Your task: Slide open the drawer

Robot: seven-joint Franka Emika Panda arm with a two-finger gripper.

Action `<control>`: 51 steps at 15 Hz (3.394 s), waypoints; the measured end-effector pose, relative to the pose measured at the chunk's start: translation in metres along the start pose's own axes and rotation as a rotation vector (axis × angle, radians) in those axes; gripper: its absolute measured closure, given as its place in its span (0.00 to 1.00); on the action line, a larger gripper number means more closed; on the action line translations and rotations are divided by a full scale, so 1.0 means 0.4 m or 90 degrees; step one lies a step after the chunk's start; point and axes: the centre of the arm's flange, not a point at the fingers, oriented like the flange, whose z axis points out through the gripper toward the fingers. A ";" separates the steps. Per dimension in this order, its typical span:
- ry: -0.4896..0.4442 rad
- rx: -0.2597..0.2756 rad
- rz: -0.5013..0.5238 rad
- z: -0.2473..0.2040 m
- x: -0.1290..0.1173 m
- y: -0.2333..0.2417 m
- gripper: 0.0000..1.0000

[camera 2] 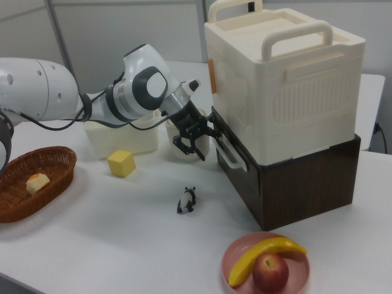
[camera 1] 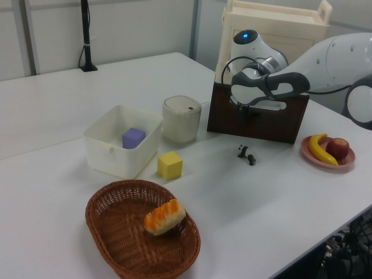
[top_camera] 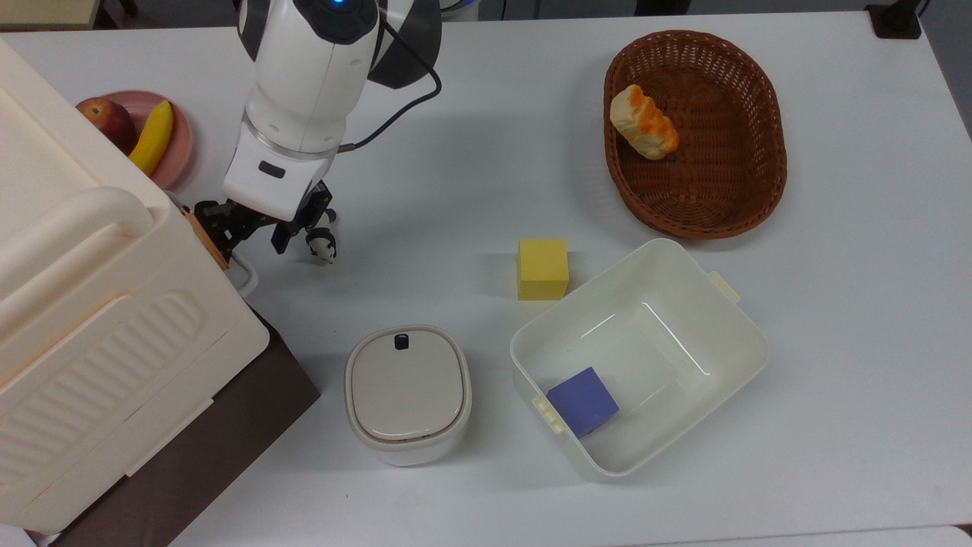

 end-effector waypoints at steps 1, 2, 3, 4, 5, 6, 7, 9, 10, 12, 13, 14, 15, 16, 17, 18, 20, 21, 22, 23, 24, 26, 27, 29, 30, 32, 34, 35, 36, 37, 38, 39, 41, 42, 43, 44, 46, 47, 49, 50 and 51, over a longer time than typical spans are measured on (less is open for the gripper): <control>0.001 -0.003 0.000 -0.002 0.000 0.003 0.40; 0.002 -0.003 0.000 -0.003 0.000 0.004 0.45; 0.002 -0.003 -0.001 -0.003 0.000 0.004 0.46; 0.001 -0.005 -0.006 -0.003 -0.001 0.005 0.54; 0.001 -0.008 -0.016 -0.006 -0.003 0.006 0.62; 0.001 -0.008 -0.022 -0.009 -0.005 0.005 0.67; 0.000 -0.006 -0.028 -0.010 -0.008 0.001 0.67; -0.002 -0.003 -0.033 -0.016 -0.019 -0.011 0.67; -0.003 0.000 -0.036 -0.022 -0.026 -0.020 0.67; -0.002 0.004 -0.042 -0.040 -0.039 -0.041 0.67; -0.002 0.007 -0.047 -0.048 -0.043 -0.057 0.67; -0.002 0.009 -0.053 -0.056 -0.046 -0.073 0.67; -0.002 0.011 -0.057 -0.062 -0.050 -0.087 0.67; -0.003 0.013 -0.062 -0.070 -0.056 -0.103 0.67; -0.003 0.015 -0.065 -0.075 -0.060 -0.113 0.67; -0.003 0.017 -0.070 -0.081 -0.062 -0.126 0.67; -0.001 0.018 -0.080 -0.101 -0.064 -0.152 0.67; -0.002 0.019 -0.082 -0.111 -0.065 -0.159 0.67; -0.003 0.019 -0.083 -0.121 -0.068 -0.163 0.67; -0.003 0.019 -0.082 -0.129 -0.071 -0.163 0.67; -0.003 0.019 -0.081 -0.137 -0.074 -0.161 0.67; 0.001 0.022 -0.074 -0.150 -0.078 -0.159 0.64; 0.005 0.026 -0.068 -0.157 -0.079 -0.157 0.58; 0.015 0.026 -0.059 -0.176 -0.080 -0.147 0.52; 0.021 0.025 -0.053 -0.190 -0.081 -0.141 0.48; 0.032 0.027 -0.039 -0.227 -0.090 -0.127 0.45; 0.034 0.056 -0.015 -0.276 -0.104 -0.125 0.43; 0.034 0.081 -0.003 -0.305 -0.109 -0.134 0.42; 0.034 0.108 0.009 -0.334 -0.113 -0.148 0.41; 0.033 0.134 0.034 -0.362 -0.118 -0.161 0.39; 0.031 0.156 0.068 -0.390 -0.123 -0.172 0.34; 0.024 0.187 0.123 -0.437 -0.130 -0.186 0.30; 0.004 0.226 0.207 -0.493 -0.134 -0.204 0.18; -0.006 0.241 0.248 -0.516 -0.133 -0.212 0.08; -0.013 0.250 0.286 -0.533 -0.129 -0.221 0.01; -0.019 0.255 0.321 -0.543 -0.122 -0.230 0.00; -0.037 0.258 0.397 -0.547 -0.105 -0.253 0.00; -0.048 0.259 0.419 -0.536 -0.098 -0.260 0.00; -0.060 0.274 0.438 -0.508 -0.083 -0.259 0.00; -0.065 0.279 0.443 -0.494 -0.077 -0.255 0.00; -0.069 0.281 0.449 -0.478 -0.074 -0.243 0.00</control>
